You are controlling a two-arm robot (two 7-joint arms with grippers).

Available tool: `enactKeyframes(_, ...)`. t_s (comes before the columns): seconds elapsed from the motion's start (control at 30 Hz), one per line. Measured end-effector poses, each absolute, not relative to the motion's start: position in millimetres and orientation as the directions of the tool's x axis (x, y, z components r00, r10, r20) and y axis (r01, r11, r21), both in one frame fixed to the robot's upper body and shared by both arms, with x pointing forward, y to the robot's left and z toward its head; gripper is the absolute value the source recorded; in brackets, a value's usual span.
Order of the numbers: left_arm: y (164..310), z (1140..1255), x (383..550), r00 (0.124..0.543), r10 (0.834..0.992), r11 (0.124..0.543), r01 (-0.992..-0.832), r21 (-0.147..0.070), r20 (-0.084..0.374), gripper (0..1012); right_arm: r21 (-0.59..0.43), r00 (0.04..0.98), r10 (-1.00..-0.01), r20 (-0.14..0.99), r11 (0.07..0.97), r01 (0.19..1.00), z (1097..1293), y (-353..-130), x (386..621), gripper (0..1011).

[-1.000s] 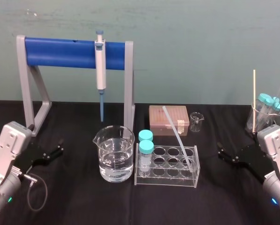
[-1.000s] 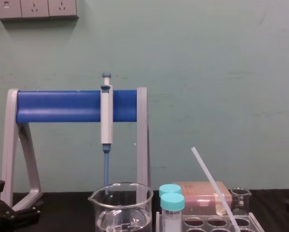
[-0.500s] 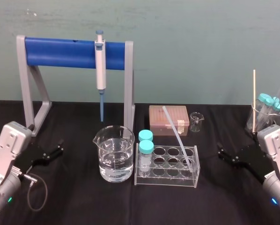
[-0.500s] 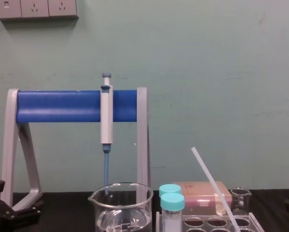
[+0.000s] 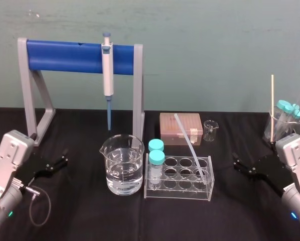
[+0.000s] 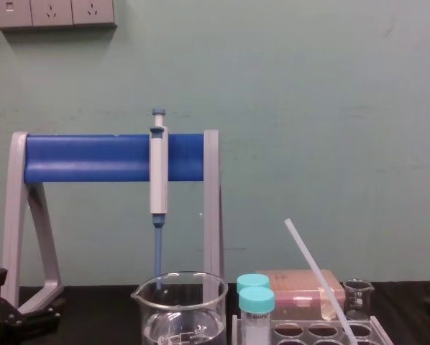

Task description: Pick up the stirring rod with one hand, then place it down.

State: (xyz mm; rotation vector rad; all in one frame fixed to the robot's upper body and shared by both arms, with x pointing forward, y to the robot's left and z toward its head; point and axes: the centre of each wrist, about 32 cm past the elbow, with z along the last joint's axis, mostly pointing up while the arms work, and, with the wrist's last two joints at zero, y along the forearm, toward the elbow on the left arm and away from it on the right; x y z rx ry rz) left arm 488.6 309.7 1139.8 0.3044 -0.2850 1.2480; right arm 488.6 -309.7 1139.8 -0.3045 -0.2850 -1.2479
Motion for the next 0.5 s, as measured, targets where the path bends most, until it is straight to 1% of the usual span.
enactKeyframes(0.5,309.7,1139.8,488.6,0.292,0.880,0.287,-0.955,0.070,0.374,1000,-0.070,0.292,-0.880,0.374,0.287,0.955,1139.8,-309.7,488.6,1000)
